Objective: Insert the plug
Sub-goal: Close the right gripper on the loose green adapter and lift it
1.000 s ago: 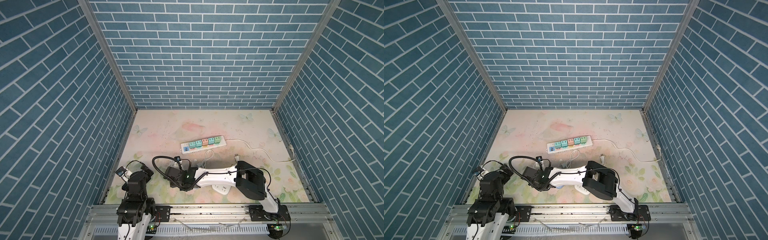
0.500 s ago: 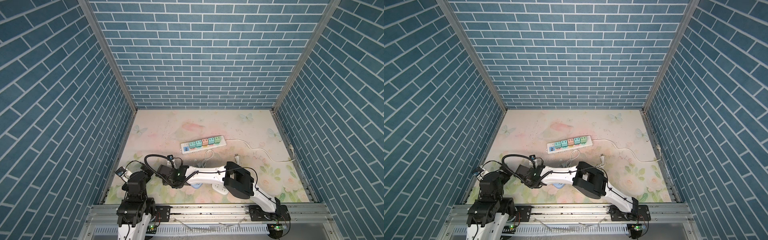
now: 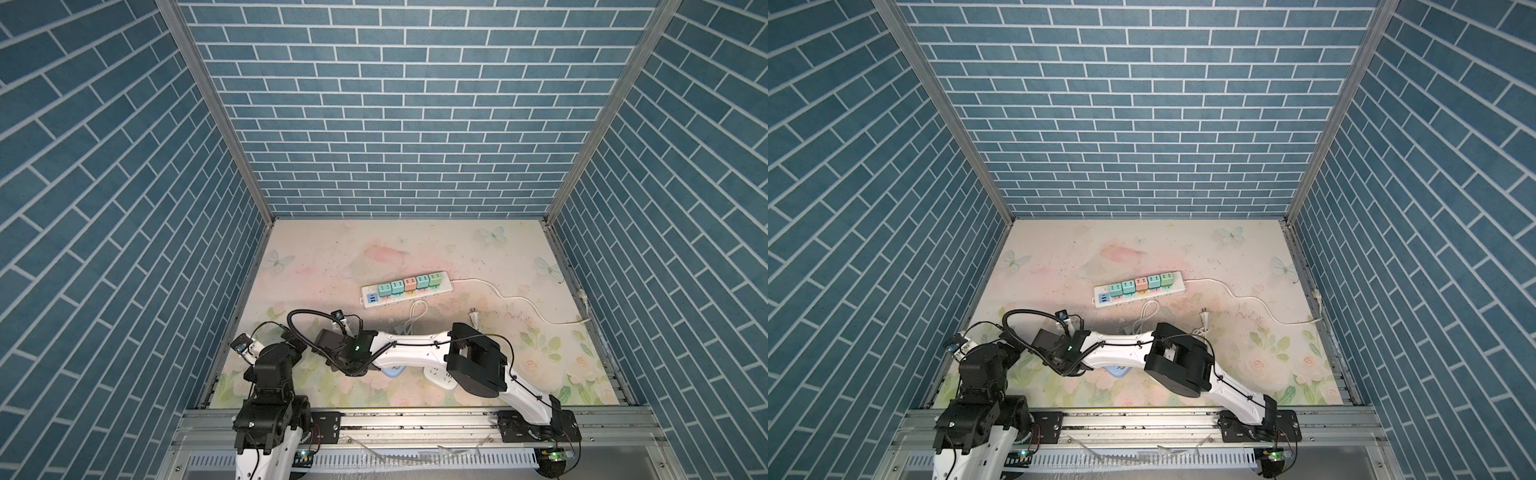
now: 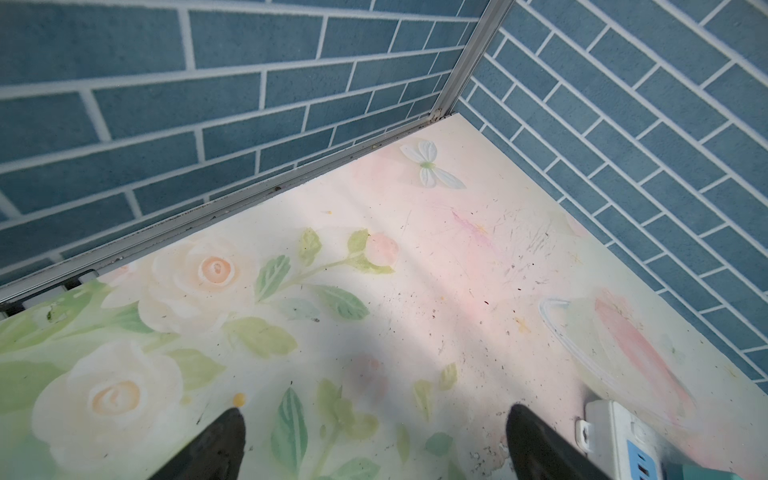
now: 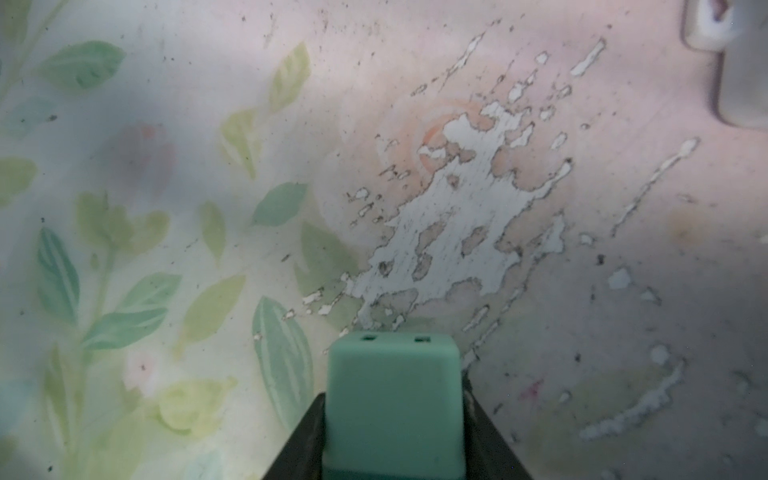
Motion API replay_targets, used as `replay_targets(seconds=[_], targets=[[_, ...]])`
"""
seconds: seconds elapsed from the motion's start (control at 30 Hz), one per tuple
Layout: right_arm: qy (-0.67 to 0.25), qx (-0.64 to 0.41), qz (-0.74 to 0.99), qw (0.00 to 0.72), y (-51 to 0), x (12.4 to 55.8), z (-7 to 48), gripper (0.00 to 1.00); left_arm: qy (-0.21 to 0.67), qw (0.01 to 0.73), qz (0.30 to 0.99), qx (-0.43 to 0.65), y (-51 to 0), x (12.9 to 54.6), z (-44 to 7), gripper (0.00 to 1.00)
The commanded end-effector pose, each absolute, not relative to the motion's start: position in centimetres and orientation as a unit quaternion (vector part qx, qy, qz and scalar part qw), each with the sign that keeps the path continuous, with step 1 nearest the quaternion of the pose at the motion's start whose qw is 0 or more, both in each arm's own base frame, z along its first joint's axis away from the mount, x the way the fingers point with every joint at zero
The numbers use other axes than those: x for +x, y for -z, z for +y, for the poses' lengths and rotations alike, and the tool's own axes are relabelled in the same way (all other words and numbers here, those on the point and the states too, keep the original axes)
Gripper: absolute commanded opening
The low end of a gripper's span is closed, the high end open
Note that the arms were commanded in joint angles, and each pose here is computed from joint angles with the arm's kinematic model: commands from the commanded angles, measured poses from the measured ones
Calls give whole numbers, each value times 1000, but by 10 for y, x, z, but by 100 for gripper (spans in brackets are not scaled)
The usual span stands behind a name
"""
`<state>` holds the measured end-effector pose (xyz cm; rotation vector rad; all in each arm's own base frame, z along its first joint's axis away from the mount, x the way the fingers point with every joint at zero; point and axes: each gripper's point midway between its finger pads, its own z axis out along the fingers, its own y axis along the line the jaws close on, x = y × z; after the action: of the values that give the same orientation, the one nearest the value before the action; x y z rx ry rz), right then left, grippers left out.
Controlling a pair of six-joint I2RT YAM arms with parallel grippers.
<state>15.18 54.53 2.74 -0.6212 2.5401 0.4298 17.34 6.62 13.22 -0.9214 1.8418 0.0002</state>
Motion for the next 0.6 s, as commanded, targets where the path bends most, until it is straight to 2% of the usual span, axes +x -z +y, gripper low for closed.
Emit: replay_targets(seconds=[0.0,0.13,0.2,0.43,0.57], targets=[[-80,-256,939,217,27,150,512,49,-8,505,772,-386,-123,170,68,99],[-88,-265,937,208,35,146,512,54,-7,504,773,-385,-123,170,67,100],[-92,-269,937,205,38,144,513,53,-7,504,773,-386,-123,171,67,100],[-117,-269,927,234,14,153,510,31,-4,501,777,-382,-122,173,65,100],[-162,-267,914,258,-23,167,509,26,1,497,783,-374,-121,176,62,99]])
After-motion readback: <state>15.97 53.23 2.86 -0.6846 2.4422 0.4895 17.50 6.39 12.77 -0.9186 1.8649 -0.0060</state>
